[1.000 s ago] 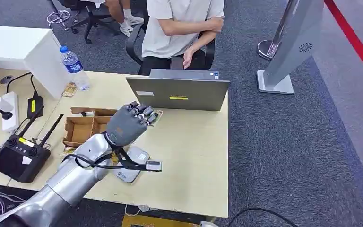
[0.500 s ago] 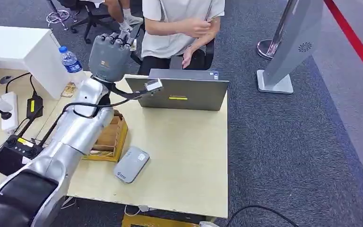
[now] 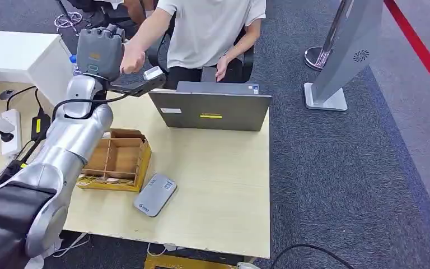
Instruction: Pass the card to the sensor for recognition and then transmit it.
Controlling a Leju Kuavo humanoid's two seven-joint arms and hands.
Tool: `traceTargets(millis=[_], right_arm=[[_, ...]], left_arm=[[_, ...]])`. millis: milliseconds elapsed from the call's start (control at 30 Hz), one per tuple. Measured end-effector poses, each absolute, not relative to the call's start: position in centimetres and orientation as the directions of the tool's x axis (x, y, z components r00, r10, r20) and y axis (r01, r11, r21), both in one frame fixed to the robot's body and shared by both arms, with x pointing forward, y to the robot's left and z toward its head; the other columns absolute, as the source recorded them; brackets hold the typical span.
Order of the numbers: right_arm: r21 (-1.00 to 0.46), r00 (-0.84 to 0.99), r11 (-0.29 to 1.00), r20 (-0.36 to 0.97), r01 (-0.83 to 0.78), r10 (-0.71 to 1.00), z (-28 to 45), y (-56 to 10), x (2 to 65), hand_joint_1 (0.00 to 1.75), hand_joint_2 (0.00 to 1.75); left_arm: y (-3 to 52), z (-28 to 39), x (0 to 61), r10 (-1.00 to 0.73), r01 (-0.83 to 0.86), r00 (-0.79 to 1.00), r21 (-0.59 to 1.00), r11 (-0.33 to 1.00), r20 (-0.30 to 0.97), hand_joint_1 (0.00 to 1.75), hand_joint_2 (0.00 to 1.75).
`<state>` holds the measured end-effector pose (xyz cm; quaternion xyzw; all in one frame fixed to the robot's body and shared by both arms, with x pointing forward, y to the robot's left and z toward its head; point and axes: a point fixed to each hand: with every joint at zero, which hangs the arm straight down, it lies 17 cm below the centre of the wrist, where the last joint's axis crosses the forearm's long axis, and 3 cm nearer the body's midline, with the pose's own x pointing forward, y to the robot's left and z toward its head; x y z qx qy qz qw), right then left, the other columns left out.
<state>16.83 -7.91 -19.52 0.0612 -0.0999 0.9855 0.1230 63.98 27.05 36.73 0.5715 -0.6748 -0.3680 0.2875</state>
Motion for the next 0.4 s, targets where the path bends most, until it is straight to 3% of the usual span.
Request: traceTargets(millis=[400], right_arm=[[-0.165,-0.948,-0.938,0.152,-0.303,0.28,-19.7,-8.4,16.7,0.0,1.75]], left_arm=[[30.4,35.5,63.8,-0.989,-0.552,-0.147,0.829,0.088,0.007,0.0,1.75]])
